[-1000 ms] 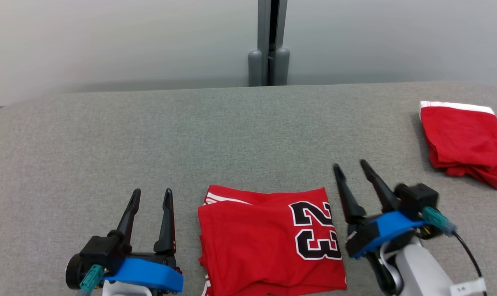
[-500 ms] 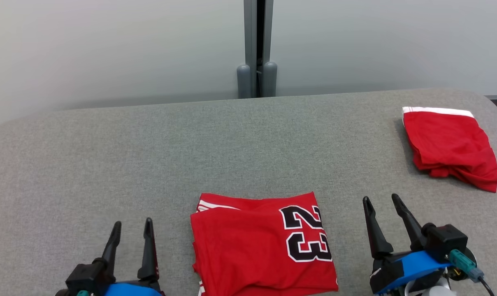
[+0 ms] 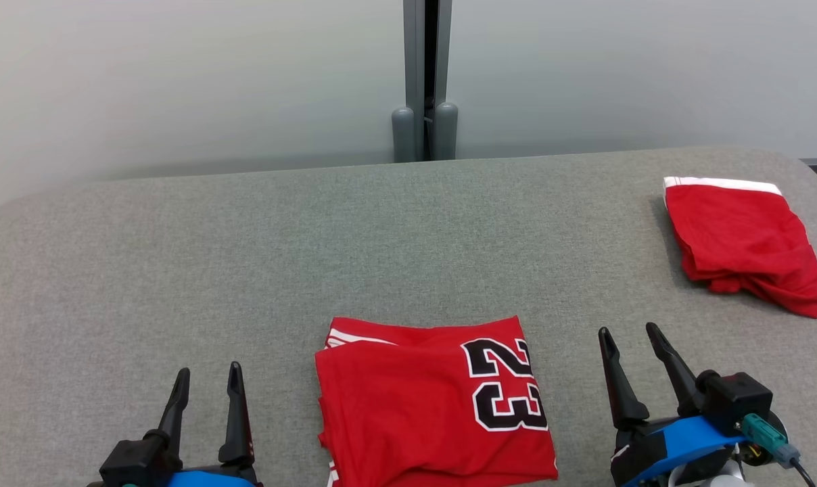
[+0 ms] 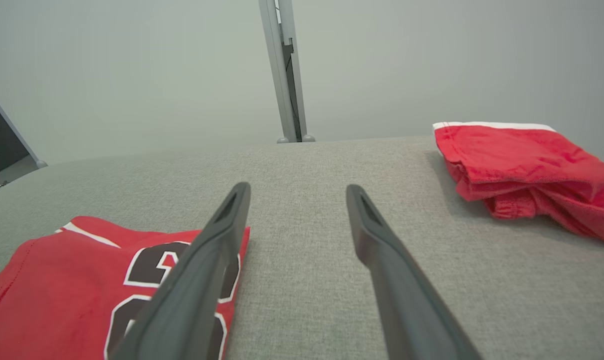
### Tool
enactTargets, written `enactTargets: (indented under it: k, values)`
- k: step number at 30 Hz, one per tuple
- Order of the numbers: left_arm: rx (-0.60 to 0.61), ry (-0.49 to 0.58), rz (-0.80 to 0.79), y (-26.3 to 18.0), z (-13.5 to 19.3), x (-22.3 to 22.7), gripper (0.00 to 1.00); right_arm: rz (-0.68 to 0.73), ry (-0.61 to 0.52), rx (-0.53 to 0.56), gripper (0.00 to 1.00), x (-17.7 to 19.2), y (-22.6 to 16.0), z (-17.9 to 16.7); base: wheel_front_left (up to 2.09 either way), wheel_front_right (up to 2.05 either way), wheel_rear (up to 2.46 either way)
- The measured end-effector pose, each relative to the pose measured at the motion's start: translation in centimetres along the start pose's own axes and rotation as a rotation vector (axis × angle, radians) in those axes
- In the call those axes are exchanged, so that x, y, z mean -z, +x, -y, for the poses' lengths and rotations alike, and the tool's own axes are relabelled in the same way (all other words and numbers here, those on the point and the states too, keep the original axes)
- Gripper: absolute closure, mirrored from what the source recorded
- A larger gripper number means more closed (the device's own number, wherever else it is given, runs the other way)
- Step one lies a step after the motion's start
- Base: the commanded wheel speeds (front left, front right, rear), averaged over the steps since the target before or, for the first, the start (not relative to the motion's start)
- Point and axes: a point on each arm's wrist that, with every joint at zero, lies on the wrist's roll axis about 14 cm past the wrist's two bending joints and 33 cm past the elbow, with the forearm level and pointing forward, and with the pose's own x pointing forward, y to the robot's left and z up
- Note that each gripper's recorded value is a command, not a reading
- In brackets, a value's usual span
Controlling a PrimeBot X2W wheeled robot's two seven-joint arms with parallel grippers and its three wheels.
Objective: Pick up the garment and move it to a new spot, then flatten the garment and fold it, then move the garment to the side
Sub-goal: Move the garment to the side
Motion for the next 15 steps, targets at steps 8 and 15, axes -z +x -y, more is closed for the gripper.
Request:
enactTargets:
  k: [8, 15]
  values:
    - [-0.005, 0.003, -0.006, 0.0, -0.2, 0.2, 0.0, -0.03, -0.01, -0.006, 0.0, 0.7, 0.2, -0.1, 0.0, 0.0, 0.0]
    - [-0.01, 0.0, 0.005, 0.1, -0.4, 0.0, 0.0, -0.094, -0.07, -0.024, 0.0, 1.4, 1.7, -0.4, 0.0, 0.0, 0.0]
